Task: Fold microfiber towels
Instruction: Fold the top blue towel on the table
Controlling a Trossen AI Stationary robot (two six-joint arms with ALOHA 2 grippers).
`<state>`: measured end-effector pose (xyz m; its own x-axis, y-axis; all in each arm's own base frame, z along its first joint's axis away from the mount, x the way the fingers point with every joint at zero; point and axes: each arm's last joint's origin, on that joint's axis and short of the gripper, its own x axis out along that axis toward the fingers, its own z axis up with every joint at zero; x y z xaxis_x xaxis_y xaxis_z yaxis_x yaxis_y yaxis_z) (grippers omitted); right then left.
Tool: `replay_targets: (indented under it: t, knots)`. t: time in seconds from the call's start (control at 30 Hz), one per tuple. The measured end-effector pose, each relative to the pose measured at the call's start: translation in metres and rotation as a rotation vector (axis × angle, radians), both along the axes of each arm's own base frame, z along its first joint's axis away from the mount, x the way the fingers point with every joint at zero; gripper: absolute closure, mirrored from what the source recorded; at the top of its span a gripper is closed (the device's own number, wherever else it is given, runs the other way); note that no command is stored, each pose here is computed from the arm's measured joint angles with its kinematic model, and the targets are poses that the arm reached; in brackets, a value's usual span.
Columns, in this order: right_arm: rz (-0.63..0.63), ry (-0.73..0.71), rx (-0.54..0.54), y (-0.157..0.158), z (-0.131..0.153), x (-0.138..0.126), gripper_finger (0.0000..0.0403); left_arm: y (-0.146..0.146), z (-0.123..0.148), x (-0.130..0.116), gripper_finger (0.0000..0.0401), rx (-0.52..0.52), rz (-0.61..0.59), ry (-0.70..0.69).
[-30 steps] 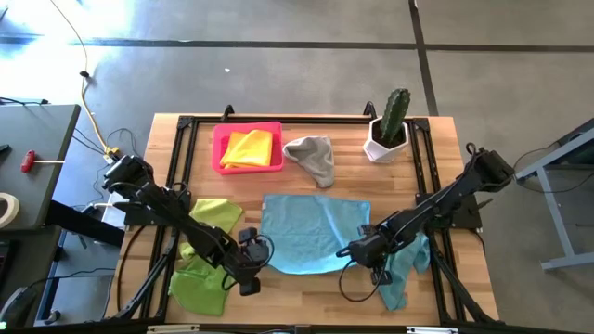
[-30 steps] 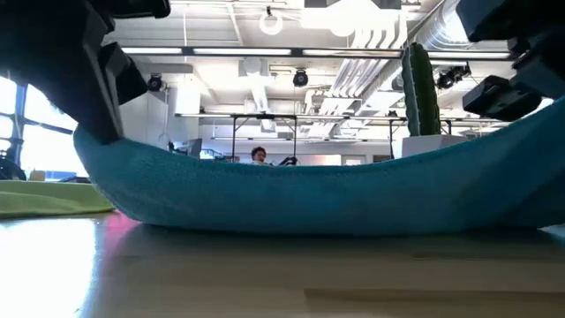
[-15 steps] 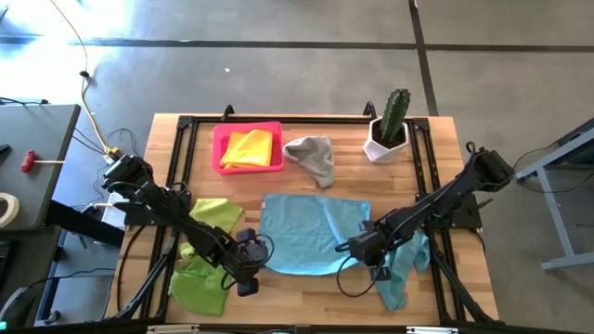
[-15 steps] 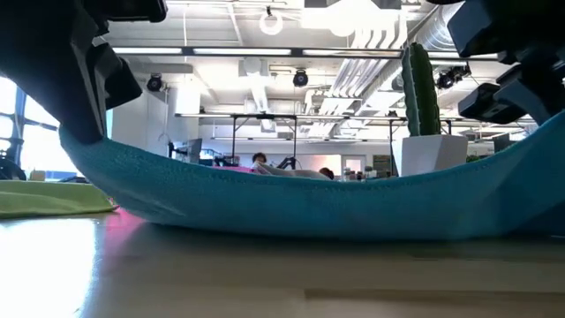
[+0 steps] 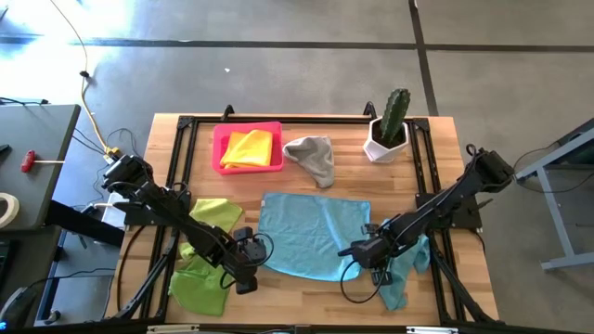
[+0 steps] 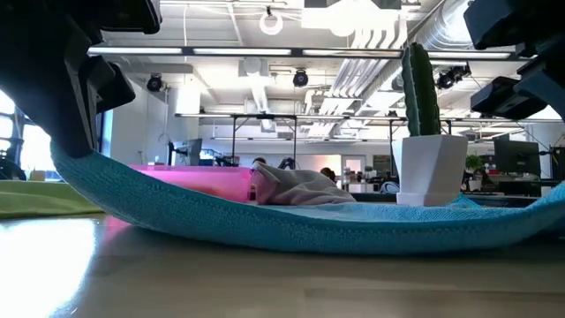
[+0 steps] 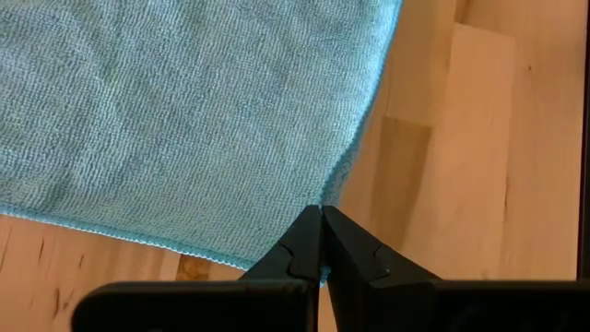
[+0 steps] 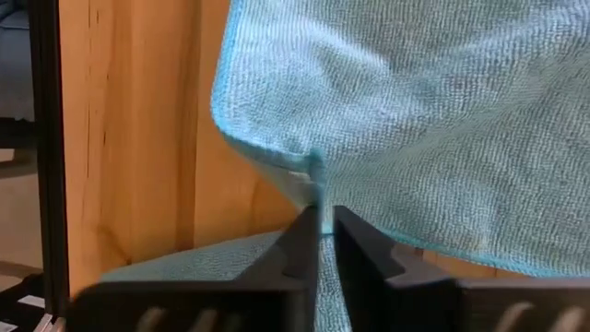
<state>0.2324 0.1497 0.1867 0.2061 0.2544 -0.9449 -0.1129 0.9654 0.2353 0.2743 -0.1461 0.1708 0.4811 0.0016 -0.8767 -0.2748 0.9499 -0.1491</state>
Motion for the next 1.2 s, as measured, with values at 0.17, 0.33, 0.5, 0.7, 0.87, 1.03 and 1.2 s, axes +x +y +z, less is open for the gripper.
replay_targets:
  t: [0.17,0.33,0.5,0.7,0.87,1.03,1.2]
  knots:
    - [-0.037,0.018,0.018,0.0,0.0,0.0,0.0379,0.0,0.0,0.0,0.0401,-0.004,0.007,0.0]
    - [-0.068,0.046,0.033,0.0,0.0,-0.001,0.0304,0.0,0.0,0.0,0.0401,-0.004,0.007,0.0]
    - [-0.088,0.002,0.105,0.011,0.0,0.003,0.0245,0.0,0.0,0.0,0.0401,-0.005,0.008,0.0]
    - [0.009,-0.078,0.018,0.042,-0.017,-0.004,0.0232,0.0,0.0,0.0,0.0401,-0.002,0.002,0.0]
    - [-0.034,-0.072,-0.026,0.057,-0.033,-0.01,0.0235,0.0,0.0,0.0,0.0401,-0.011,-0.014,0.007]
    - [-0.007,-0.12,-0.016,0.073,-0.043,-0.012,0.0235,0.0,0.0,0.0,0.0401,-0.012,-0.015,0.006]
    - [-0.051,-0.155,-0.063,0.077,-0.046,-0.015,0.0236,-0.001,0.0,0.001,0.0401,-0.016,-0.015,0.0]
